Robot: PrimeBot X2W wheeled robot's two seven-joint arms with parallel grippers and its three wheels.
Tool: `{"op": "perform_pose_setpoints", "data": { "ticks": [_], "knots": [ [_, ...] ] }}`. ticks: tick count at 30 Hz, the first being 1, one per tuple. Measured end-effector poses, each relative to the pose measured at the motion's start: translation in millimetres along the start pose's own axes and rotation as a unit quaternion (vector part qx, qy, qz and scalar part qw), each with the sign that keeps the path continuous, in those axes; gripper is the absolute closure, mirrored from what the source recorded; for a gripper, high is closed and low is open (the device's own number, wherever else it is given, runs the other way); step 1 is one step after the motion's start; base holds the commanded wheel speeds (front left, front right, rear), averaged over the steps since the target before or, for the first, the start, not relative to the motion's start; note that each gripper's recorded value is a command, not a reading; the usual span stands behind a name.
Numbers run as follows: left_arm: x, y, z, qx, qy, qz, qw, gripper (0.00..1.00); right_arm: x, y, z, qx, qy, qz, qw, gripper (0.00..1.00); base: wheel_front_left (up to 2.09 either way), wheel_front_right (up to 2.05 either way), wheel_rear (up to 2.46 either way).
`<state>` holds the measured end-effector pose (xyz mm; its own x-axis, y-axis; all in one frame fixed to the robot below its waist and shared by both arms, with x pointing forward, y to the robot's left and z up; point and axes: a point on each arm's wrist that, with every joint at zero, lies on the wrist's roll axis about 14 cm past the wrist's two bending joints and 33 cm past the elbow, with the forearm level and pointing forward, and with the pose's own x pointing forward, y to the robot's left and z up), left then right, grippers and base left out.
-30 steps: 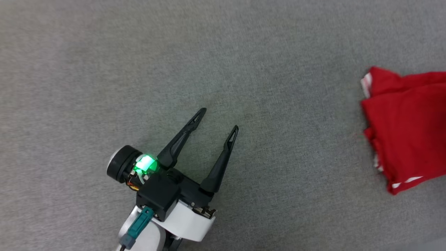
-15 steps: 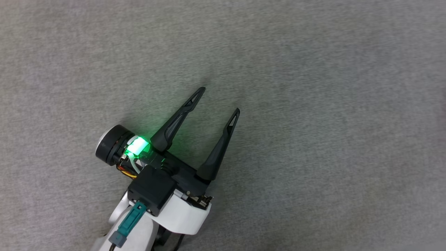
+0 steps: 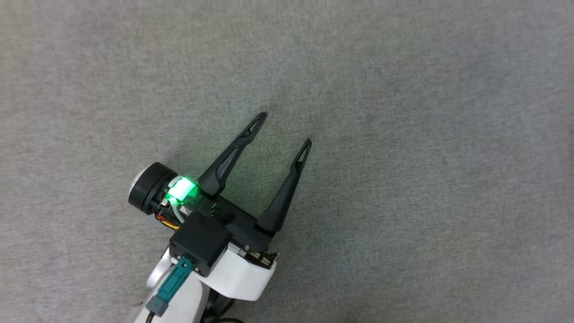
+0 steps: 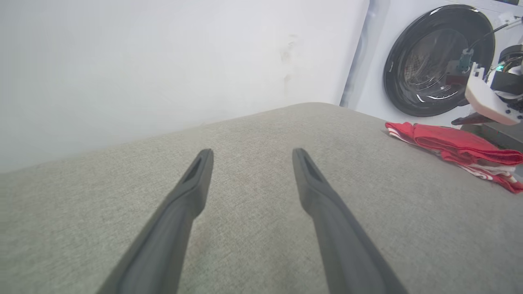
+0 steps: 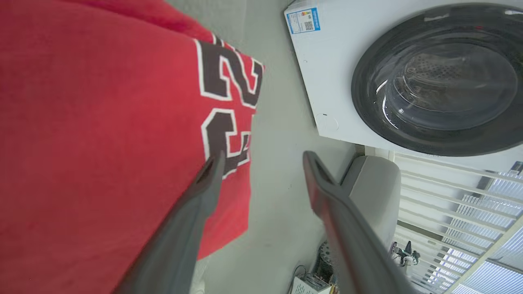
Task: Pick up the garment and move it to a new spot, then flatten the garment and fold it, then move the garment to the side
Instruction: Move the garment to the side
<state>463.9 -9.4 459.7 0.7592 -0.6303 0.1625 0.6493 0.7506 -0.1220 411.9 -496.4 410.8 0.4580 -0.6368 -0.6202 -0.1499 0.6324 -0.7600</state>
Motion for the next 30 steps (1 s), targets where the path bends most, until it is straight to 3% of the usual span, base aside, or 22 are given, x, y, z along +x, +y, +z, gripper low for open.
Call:
{"op": "perform_pose_setpoints", "data": {
  "ticks": [6, 11, 16, 21, 26, 30],
  "knots": [
    [-12.6, 3.6, 21.0, 0.022, -0.001, 0.026, 0.999, 0.0, -34.4, -27.1, 43.0, 0.08, -0.095, -0.012, 0.992, 0.0, 0.0, 0.0, 0.0],
    [-32.9, 18.0, 50.5, 0.043, -0.015, 0.08, 0.996, 0.0, -79.8, -40.2, 85.8, 0.147, -0.206, -0.003, 0.967, 0.0, 0.0, 0.0, 0.0],
    [-65.4, 33.0, 76.7, 0.064, -0.023, 0.138, 0.988, 0.0, -132.9, -30.4, 117.3, 0.212, -0.316, 0.026, 0.924, 0.0, 0.0, 0.0, 0.0],
    [-100.3, 43.3, 102.6, 0.085, -0.037, 0.188, 0.978, 0.0, -192.7, -8.4, 145.2, 0.284, -0.423, 0.07, 0.857, 0.0, 0.0, 0.0, 0.0],
    [-133.8, 48.5, 114.4, 0.099, -0.036, 0.224, 0.969, 0.0, -242.4, 22.6, 160.8, 0.322, -0.494, 0.111, 0.8, 0.0, 0.0, 0.0, 0.0],
    [-154.5, 50.7, 119.1, 0.102, -0.037, 0.25, 0.962, 0.0, -267.9, 50.2, 165.7, 0.341, -0.526, 0.144, 0.766, 0.0, 0.0, 0.0, 0.0]
  ]
}}
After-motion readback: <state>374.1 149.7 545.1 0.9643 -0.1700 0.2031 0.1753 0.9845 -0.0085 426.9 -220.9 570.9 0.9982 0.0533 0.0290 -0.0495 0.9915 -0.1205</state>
